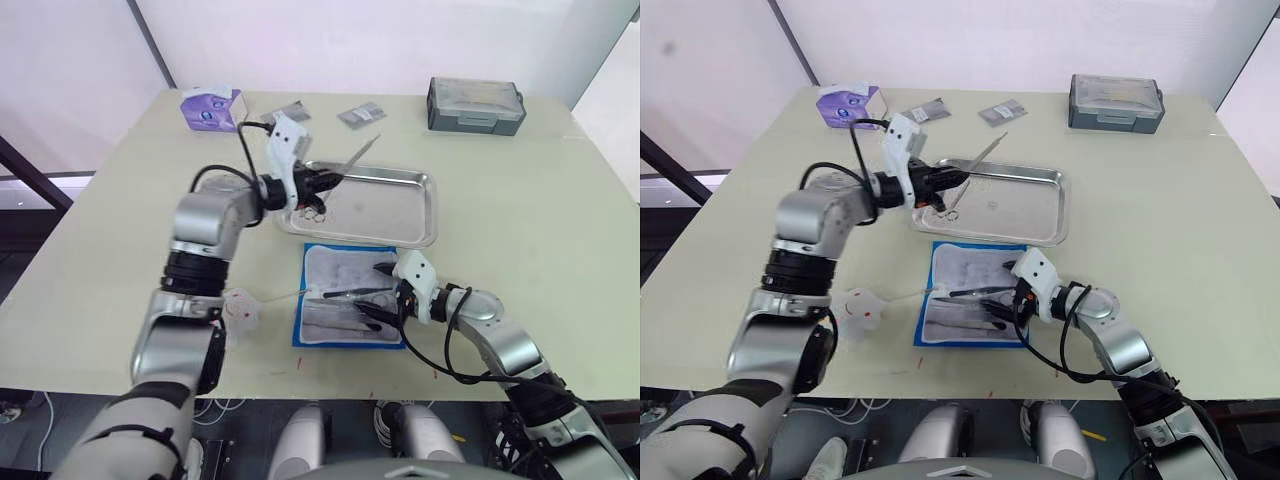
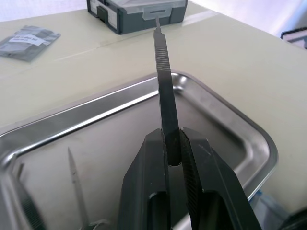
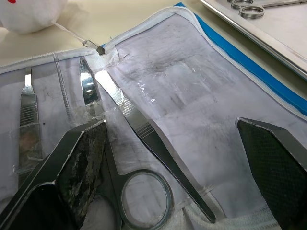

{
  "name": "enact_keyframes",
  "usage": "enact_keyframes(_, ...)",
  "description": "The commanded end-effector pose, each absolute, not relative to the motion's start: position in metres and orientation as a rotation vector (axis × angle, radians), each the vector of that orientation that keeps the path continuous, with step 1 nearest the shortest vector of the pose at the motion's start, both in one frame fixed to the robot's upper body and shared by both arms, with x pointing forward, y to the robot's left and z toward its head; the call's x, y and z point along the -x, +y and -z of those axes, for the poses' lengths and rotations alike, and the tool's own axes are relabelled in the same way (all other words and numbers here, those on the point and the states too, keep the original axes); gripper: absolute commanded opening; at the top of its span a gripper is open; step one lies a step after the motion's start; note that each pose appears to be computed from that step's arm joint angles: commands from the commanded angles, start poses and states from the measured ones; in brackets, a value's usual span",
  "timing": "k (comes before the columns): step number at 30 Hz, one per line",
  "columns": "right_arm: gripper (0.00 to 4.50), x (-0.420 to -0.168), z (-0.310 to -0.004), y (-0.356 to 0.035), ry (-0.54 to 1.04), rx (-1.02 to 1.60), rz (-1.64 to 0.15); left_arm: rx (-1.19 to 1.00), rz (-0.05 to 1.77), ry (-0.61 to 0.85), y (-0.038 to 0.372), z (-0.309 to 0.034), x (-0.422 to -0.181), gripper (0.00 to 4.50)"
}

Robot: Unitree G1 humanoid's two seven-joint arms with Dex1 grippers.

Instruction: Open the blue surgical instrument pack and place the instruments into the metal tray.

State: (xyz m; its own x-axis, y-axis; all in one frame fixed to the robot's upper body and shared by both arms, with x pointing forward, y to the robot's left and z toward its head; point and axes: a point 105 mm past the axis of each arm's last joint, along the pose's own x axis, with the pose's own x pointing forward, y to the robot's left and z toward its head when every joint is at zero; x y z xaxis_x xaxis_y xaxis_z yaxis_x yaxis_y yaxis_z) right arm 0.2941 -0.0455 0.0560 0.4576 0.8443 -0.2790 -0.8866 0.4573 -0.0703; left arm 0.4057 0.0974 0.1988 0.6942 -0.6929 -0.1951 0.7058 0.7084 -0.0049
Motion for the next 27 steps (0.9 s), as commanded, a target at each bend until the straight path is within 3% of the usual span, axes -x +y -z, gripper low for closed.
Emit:
enact_keyframes(1,4.50,-0.280,0.010,-0.074,0.505,0.235,-0.996,-0.045,0.611,0.157,0.103,-0.197,-0.423,0.01)
enact_keyframes(11,4.50,-0.279,0.010,-0.076,0.507,0.236,-0.989,0.000,0.429,0.259,0.101,-0.162,-0.436,0.01)
enact_keyframes(27,4.50,-0.280,0.009,-0.075,0.503,0.233,-0.985,0.031,0.365,0.392,0.101,-0.129,-0.430,0.01)
